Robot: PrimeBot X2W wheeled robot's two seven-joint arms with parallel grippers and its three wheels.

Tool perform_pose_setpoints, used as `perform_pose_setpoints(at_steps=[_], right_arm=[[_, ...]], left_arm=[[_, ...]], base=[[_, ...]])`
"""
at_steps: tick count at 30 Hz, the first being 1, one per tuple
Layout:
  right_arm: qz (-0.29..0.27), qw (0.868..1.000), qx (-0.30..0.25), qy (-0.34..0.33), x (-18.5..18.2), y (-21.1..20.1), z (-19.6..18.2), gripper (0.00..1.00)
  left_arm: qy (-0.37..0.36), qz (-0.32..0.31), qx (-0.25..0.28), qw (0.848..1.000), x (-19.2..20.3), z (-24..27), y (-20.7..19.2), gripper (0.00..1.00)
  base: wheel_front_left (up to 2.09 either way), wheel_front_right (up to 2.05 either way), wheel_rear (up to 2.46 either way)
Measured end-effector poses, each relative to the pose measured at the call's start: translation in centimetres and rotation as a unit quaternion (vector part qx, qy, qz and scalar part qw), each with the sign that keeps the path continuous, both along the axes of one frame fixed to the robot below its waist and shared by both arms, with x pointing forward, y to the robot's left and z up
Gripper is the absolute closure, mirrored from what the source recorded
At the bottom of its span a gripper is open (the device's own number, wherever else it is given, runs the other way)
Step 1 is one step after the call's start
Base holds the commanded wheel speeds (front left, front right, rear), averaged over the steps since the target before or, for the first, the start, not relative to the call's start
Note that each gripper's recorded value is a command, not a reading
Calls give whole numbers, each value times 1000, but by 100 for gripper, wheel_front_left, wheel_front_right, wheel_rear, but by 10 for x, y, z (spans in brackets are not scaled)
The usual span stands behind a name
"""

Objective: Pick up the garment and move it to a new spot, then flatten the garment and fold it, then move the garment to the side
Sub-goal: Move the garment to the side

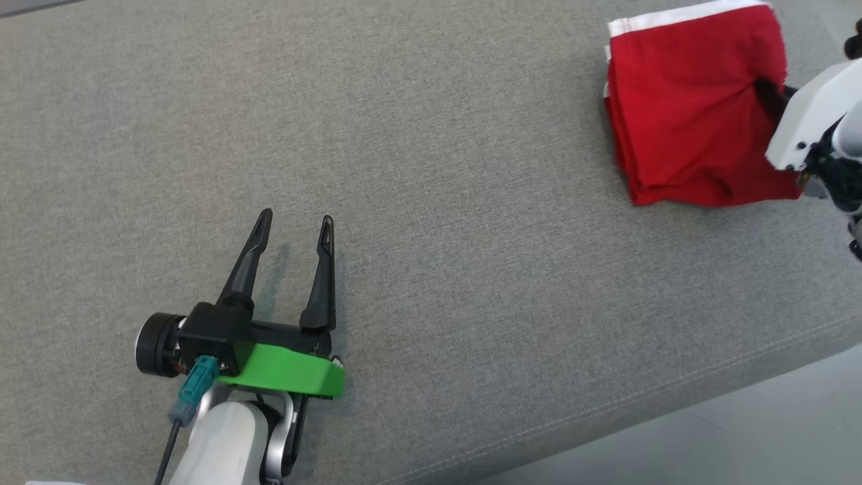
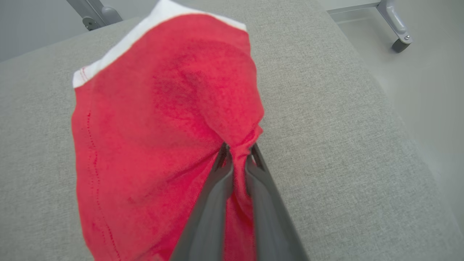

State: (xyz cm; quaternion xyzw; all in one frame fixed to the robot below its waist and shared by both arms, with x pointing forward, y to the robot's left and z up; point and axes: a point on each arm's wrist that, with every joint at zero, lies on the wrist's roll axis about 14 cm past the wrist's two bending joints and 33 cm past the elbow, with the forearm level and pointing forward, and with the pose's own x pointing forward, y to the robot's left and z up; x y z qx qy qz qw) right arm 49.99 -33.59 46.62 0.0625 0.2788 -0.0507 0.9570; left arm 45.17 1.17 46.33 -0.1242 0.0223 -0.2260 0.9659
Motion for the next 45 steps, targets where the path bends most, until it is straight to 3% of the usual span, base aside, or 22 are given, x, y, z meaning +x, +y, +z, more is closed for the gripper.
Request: perform_pose_setpoints(at_steps=[19, 20, 21, 22, 23, 36, 45], right_arm=[[-28, 991, -129, 15, 59, -55, -18, 100], [-32, 991, -133, 12, 59, -57, -19, 87], [-34, 990, -136, 6, 61, -57, -19, 56], [-33, 989, -142, 1, 63, -57, -18, 12], [-31, 988, -148, -6, 65, -57, -16, 0], [-27, 984, -168, -54, 64, -55, 7, 0], [12, 979, -153, -132, 69, -18, 39, 0]], left_arm=[[26, 25, 23, 999, 17, -29, 26, 0], [27, 26, 24, 999, 17, -30, 27, 0], [28, 27, 25, 999, 17, -31, 28, 0], [28, 28, 26, 999, 18, -31, 29, 0], [27, 28, 26, 999, 18, -30, 29, 0], [16, 30, 25, 999, 16, -18, 29, 0], [-6, 53, 21, 998, 14, 2, 40, 0]], base=[[0, 0, 0], [0, 0, 0], [0, 0, 0], [0, 0, 0], [0, 0, 0], [0, 0, 0], [0, 0, 0]])
